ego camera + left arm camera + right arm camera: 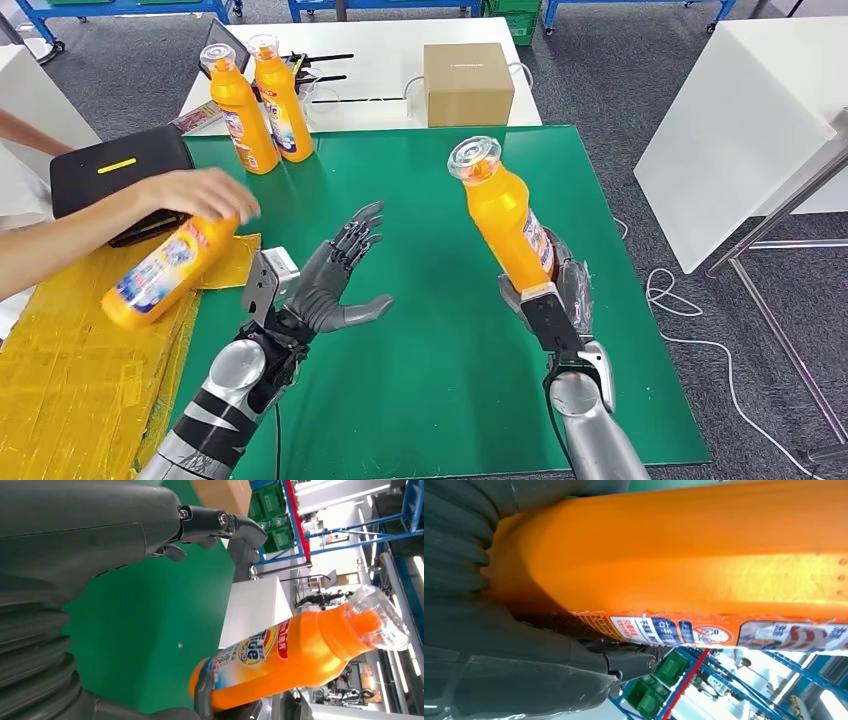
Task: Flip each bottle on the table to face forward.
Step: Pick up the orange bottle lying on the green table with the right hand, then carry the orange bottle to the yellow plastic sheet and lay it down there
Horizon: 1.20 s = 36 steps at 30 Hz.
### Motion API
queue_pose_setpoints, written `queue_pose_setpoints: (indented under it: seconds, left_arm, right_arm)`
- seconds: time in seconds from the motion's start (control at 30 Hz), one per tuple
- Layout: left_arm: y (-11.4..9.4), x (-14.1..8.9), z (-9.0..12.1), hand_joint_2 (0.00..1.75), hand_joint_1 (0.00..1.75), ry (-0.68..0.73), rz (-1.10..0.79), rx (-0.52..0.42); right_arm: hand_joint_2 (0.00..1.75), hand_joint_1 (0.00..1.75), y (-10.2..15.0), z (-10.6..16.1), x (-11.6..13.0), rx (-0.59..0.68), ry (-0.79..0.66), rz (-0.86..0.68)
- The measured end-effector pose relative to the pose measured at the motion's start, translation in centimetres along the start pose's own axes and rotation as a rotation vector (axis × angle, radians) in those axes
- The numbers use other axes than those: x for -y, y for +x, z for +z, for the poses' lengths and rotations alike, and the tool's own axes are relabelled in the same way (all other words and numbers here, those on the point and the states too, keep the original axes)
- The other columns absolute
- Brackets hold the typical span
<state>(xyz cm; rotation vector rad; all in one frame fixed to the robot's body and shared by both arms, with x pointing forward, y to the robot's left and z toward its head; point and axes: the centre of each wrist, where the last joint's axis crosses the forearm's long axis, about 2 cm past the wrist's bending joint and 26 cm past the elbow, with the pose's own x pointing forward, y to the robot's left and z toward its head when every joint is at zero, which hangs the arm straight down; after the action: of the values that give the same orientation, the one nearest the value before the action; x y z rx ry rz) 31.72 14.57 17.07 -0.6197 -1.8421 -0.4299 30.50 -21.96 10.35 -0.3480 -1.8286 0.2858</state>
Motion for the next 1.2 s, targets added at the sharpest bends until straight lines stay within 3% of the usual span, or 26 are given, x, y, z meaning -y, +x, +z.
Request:
queue_pose_setpoints:
  seconds: [0.2, 0.47, 0.77, 1.17, 1.2]
  left_arm:
    - [-0.3, 0.3, -0.6, 1.75, 0.00, -0.023, 0.037, -0.012]
    - [-0.1, 1.0, -2.4, 1.75, 0.00, -0.032, 0.136, -0.004]
    - [-0.5, 0.7, -2.8, 1.75, 0.00, 0.001, 0.184, -0.006]
    - [-1.3, -0.1, -2.2, 1.75, 0.00, 0.017, 0.183, -0.026]
    - [-1.4, -0.1, -2.1, 1.75, 0.06, 0.018, 0.182, -0.027]
  right_arm:
    - [1.75, 1.75, 0.2, -0.3, -1.5, -0.011, 0.023, -0.087]
    - [1.75, 1.75, 1.6, -0.5, -7.3, -0.014, 0.158, -0.217]
    - [1.75, 1.75, 4.3, 1.4, -12.7, 0.072, 0.374, -0.223]
    - [1.75, 1.75, 5.4, 2.3, -14.2, 0.104, 0.468, -0.160]
    - [1.75, 1.75, 5.4, 2.3, -14.2, 0.104, 0.471, -0.158]
